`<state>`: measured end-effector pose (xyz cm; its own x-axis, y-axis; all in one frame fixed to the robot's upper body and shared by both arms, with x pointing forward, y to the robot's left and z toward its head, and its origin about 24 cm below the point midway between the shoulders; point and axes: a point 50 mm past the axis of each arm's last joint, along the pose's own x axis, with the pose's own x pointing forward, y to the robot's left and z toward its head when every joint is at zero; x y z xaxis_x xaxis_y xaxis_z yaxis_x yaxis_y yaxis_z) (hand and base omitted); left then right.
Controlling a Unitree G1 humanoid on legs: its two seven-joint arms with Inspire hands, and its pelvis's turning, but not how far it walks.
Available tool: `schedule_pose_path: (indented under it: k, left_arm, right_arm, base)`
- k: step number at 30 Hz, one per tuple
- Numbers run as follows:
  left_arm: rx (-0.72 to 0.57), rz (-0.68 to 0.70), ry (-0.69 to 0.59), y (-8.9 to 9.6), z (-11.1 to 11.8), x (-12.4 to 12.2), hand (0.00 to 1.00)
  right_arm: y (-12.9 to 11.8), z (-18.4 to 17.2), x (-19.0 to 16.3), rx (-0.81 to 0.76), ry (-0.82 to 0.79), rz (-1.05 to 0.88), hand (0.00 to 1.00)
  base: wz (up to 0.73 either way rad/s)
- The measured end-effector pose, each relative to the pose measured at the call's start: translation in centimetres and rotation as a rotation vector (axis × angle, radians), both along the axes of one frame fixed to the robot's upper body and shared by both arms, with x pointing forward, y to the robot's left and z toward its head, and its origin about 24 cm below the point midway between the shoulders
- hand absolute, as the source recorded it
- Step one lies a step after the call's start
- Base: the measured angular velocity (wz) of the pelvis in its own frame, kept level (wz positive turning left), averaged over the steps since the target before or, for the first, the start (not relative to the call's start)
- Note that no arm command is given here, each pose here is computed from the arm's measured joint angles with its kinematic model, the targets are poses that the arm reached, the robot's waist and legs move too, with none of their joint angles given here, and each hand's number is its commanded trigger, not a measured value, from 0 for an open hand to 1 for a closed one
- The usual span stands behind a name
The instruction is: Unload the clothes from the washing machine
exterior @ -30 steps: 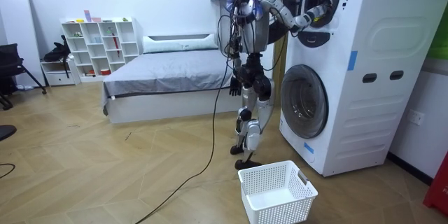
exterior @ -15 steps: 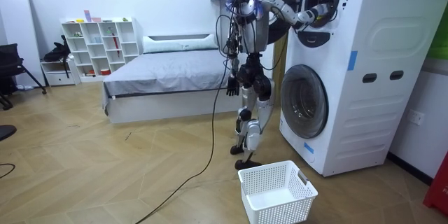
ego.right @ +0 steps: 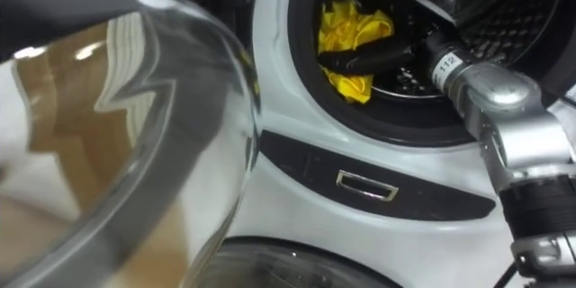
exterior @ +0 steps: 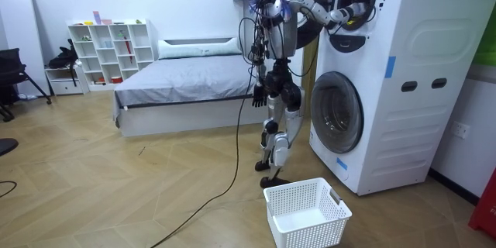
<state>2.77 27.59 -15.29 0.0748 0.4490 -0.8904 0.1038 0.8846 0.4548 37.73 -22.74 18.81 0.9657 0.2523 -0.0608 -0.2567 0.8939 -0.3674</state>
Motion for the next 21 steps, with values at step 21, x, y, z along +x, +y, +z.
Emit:
schedule_pose_path:
  k: [21]
  left_arm:
    - [0.007,0.067,-0.058,0.5,0.2,1.3,0.00]
  right_arm:
    - [-0.3,0.2,-1.0,-0.335,-0.003,-0.023,1.00]
  base:
    - [-0.04]
